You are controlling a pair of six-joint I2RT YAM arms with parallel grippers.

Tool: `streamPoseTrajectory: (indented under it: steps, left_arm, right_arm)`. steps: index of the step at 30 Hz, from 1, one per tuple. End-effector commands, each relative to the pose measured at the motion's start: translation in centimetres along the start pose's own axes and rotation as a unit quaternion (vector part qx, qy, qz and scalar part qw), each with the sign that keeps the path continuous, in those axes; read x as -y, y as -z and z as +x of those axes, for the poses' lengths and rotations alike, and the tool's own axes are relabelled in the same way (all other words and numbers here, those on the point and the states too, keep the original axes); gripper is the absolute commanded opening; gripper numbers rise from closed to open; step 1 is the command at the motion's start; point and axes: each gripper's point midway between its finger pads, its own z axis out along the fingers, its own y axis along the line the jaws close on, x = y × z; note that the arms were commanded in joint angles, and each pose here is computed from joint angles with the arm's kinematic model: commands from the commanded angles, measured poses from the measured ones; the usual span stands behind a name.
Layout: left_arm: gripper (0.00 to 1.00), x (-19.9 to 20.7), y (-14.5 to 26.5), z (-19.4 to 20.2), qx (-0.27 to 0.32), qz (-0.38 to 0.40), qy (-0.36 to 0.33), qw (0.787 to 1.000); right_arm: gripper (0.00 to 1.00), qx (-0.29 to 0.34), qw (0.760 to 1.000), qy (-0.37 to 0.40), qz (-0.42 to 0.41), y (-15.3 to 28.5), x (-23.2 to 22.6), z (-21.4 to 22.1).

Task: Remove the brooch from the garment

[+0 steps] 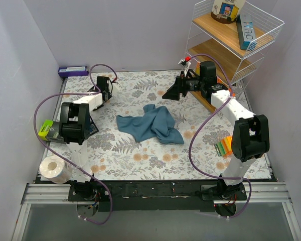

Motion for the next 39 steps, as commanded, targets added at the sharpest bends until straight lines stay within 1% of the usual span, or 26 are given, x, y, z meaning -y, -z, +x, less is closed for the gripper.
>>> streamPoseTrajectory:
  steps: [1, 10, 12, 13, 17, 21, 24, 28, 33, 36, 38, 39]
  left_arm:
    - [0.0, -2.3, -0.7, 0.2, -0.005, -0.031, -0.008, 0.999]
    - [0.0, -2.6, -1.7, 0.4, -0.009, -0.045, -0.026, 0.999]
    - [0.11, -2.5, -1.7, 0.6, -0.013, -0.045, -0.03, 0.998]
    - [0.2, -2.4, -1.6, 0.8, -0.015, -0.043, -0.031, 0.998]
    - [0.31, -2.1, -1.2, 1.1, -0.018, -0.034, -0.03, 0.999]
    - [0.34, -1.6, -0.9, 1.2, -0.021, -0.02, -0.02, 0.999]
    - [0.36, -1.7, -0.3, 0.5, -0.009, -0.008, -0.002, 1.0]
    - [0.38, -0.9, 0.6, 0.5, -0.009, 0.02, 0.011, 1.0]
    - [0.41, -1.0, 2.2, -0.5, 0.016, 0.034, 0.037, 0.999]
    - [0.45, -0.9, 3.4, -1.8, 0.04, 0.051, 0.047, 0.997]
    - [0.5, -0.9, 4.3, -2.8, 0.055, 0.062, 0.055, 0.995]
    - [0.57, -0.4, 4.7, -3.0, 0.061, 0.076, 0.055, 0.994]
  right_arm:
    - [0.94, 0.023, 0.999, 0.036, -0.005, 1.0, -1.7, -1.9]
    - [0.95, 0.02, 0.999, 0.031, -0.001, 1.3, -1.9, -1.3]
    - [0.95, 0.02, 0.999, 0.031, -0.001, 1.4, -2.0, -1.3]
    - [0.95, 0.021, 0.999, 0.031, 0.001, 1.4, -1.9, -1.3]
    - [0.95, 0.022, 0.999, 0.034, 0.002, 1.3, -1.8, -1.5]
    - [0.95, 0.023, 0.999, 0.035, 0.001, 1.3, -2.0, -1.6]
    - [0.95, 0.023, 0.999, 0.035, 0.001, 1.4, -1.9, -1.6]
    - [0.95, 0.022, 0.999, 0.034, 0.002, 1.4, -2.0, -1.5]
    - [0.96, 0.022, 0.999, 0.036, 0.002, 1.4, -2.1, -1.7]
    - [0.96, 0.022, 0.999, 0.039, 0.0, 1.5, -2.2, -1.8]
    - [0.96, 0.02, 0.999, 0.039, 0.0, 1.5, -2.2, -1.8]
    - [0.96, 0.019, 0.999, 0.039, 0.001, 1.5, -2.2, -1.7]
